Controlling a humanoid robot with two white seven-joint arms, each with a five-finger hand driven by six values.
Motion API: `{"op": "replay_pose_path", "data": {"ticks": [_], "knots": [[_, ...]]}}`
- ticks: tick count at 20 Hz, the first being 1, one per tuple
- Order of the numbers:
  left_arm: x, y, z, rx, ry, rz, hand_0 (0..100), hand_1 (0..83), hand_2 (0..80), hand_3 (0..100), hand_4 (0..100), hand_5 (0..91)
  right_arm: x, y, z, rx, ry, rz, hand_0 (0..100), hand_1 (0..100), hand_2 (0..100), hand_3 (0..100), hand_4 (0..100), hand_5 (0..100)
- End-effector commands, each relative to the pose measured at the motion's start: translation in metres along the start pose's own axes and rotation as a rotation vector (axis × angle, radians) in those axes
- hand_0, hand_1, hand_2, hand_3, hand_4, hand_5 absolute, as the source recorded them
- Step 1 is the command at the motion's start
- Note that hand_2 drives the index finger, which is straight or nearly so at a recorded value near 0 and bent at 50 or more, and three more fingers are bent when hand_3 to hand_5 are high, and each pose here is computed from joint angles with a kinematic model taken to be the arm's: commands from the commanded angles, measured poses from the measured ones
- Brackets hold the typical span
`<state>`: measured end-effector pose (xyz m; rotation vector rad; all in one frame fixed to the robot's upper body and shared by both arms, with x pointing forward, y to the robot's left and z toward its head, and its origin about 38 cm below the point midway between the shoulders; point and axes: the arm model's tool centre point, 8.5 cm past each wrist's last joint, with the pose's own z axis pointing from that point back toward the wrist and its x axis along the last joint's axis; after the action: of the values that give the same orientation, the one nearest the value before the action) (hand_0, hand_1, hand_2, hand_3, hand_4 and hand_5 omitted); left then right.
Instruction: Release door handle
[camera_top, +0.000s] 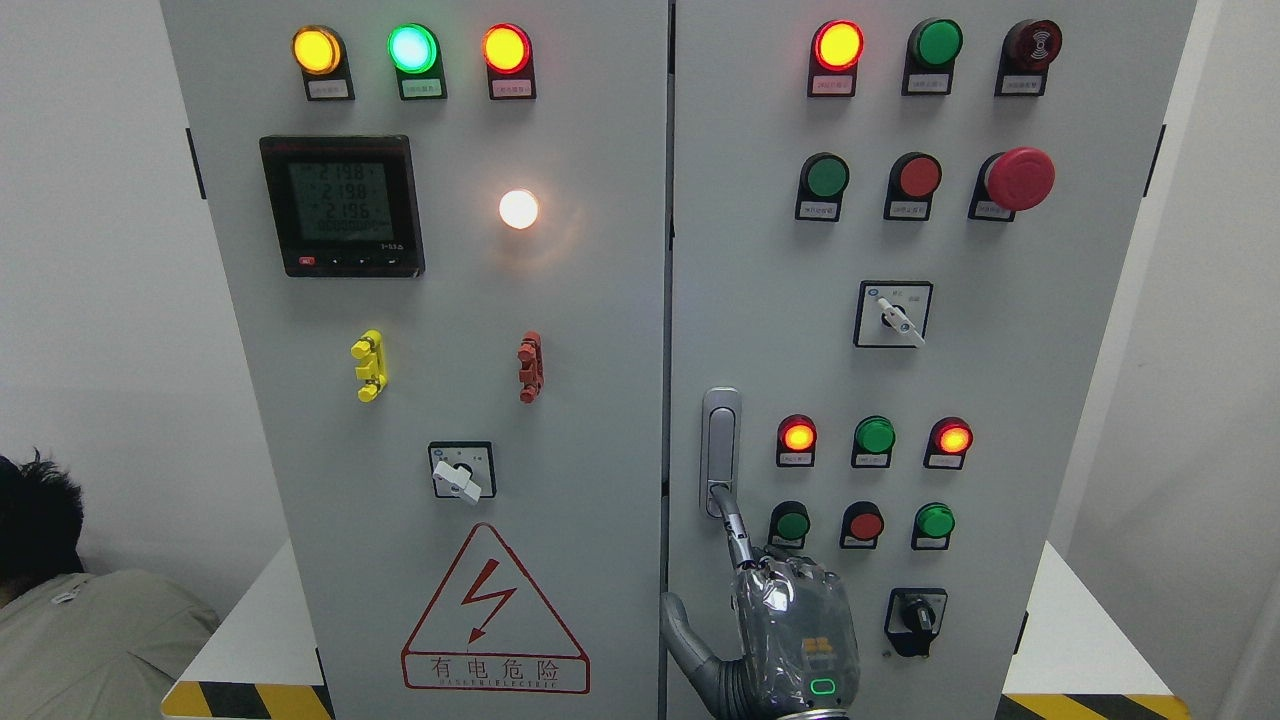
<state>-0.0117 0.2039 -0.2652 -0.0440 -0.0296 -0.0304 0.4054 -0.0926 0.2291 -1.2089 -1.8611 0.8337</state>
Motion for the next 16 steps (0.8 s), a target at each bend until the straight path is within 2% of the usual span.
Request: {"op": "replay_pose_path", "data": {"ticks": [1,16], "knots": [[0.0,0.0,0.0,0.0,-0.001,0.0,0,0.0,4.7,11,0,0.0,0.0008,0.0026,0.0009,0.009,-0.003,0.002,35,22,2,81,76,73],[0.0,0.0,0.0,0.0,-0.001,0.0,0,0.0,4.5,11,0,0.0,0.0009,0.0058,0.0036,0.021,-0.001,0.001,35,22,4,82,76,73]]}}
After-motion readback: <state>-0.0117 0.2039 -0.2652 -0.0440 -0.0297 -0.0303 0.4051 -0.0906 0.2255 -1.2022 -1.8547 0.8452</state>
